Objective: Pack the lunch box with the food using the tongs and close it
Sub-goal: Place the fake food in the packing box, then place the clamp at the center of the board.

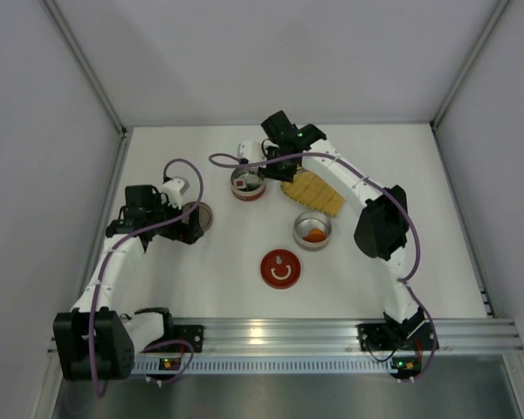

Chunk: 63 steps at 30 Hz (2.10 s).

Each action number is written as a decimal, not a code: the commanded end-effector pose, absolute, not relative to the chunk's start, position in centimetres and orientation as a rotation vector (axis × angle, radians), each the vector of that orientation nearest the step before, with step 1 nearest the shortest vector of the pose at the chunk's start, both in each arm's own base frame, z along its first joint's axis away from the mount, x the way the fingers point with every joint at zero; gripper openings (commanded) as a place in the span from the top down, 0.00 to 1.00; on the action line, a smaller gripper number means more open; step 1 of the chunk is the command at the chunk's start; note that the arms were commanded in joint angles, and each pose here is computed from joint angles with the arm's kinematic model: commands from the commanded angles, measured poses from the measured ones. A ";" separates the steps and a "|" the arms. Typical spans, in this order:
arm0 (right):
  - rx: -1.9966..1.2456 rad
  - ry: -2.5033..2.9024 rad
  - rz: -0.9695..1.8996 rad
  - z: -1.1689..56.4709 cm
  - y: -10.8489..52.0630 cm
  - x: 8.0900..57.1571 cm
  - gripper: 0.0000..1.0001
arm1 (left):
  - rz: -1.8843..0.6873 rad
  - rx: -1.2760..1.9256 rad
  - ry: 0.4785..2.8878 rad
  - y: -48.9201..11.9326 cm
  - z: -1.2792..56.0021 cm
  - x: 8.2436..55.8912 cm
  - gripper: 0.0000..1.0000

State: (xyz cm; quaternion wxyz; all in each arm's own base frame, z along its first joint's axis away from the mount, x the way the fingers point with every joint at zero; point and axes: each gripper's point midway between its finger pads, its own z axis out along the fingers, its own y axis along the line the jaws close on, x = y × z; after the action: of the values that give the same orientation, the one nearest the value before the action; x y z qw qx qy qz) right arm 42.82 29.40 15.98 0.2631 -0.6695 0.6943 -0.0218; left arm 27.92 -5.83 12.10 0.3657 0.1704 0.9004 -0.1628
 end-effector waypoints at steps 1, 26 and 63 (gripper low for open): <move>-1.788 1.770 -0.081 18.2 31.6 43.6 0.57 | -0.400 0.470 2.253 -5.9 12.9 28.4 0.02; -1.333 1.783 0.210 30.1 29.2 41.4 0.73 | -0.393 0.446 2.229 -5.9 14.7 28.7 0.02; -0.200 2.625 0.154 4.8 -5.7 42.0 0.59 | -0.354 0.441 2.293 -5.1 15.3 28.9 0.01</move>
State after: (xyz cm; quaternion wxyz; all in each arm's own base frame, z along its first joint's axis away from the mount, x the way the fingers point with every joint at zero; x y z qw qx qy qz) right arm 40.76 -4.69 3.61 0.2347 -0.0725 0.9670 0.0684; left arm 28.23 -5.03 13.34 0.3548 0.1524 0.9111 -0.1441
